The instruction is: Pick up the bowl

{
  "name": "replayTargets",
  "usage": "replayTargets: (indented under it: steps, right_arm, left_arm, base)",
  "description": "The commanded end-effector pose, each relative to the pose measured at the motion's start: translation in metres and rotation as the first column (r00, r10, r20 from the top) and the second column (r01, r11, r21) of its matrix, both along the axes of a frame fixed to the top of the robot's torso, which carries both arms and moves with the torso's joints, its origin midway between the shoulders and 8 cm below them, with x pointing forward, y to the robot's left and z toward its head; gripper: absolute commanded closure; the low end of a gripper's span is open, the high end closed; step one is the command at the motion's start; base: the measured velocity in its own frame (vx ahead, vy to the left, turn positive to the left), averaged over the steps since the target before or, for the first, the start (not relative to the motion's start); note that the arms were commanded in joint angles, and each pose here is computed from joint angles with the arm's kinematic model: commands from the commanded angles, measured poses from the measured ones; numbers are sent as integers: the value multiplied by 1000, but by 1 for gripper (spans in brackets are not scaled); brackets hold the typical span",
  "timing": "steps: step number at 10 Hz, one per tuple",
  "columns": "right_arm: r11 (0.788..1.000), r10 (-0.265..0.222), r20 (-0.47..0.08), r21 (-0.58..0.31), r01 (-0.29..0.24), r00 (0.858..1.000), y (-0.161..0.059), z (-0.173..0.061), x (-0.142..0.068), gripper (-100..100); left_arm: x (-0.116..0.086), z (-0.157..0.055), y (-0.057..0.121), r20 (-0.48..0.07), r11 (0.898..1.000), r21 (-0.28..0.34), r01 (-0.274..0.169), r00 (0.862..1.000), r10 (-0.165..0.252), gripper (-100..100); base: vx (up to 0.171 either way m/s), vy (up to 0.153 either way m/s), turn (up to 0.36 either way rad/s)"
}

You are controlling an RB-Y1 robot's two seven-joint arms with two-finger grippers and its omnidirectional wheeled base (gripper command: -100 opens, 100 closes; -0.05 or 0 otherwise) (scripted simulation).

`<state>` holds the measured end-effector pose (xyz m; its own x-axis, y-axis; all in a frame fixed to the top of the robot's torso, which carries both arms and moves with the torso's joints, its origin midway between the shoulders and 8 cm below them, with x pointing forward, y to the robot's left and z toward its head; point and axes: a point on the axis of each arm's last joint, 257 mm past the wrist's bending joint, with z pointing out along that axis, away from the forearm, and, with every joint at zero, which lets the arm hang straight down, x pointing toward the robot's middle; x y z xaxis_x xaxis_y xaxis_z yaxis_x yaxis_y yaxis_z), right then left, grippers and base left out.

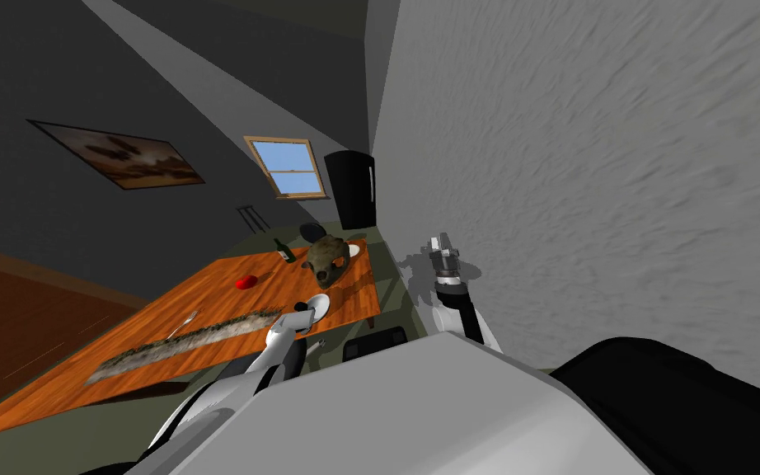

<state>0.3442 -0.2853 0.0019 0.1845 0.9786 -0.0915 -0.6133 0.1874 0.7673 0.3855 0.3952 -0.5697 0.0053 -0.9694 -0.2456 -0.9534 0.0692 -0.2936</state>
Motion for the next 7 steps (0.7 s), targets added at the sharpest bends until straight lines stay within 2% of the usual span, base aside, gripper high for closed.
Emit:
replayTargets:
  steps: [1,7]
  right_arm:
    - [1000,0,0,0,0,1000,0,0,0,0]
    - [1000,0,0,0,0,1000,0,0,0,0]
  left_arm:
    - [-5,-5,0,0,1000,0,-17,1000,17,-100]
    - [-21,-19,2,0,998,0,-65,998,65,-100]
  base:
    - [4,24,-108]
    - [4,40,-90]
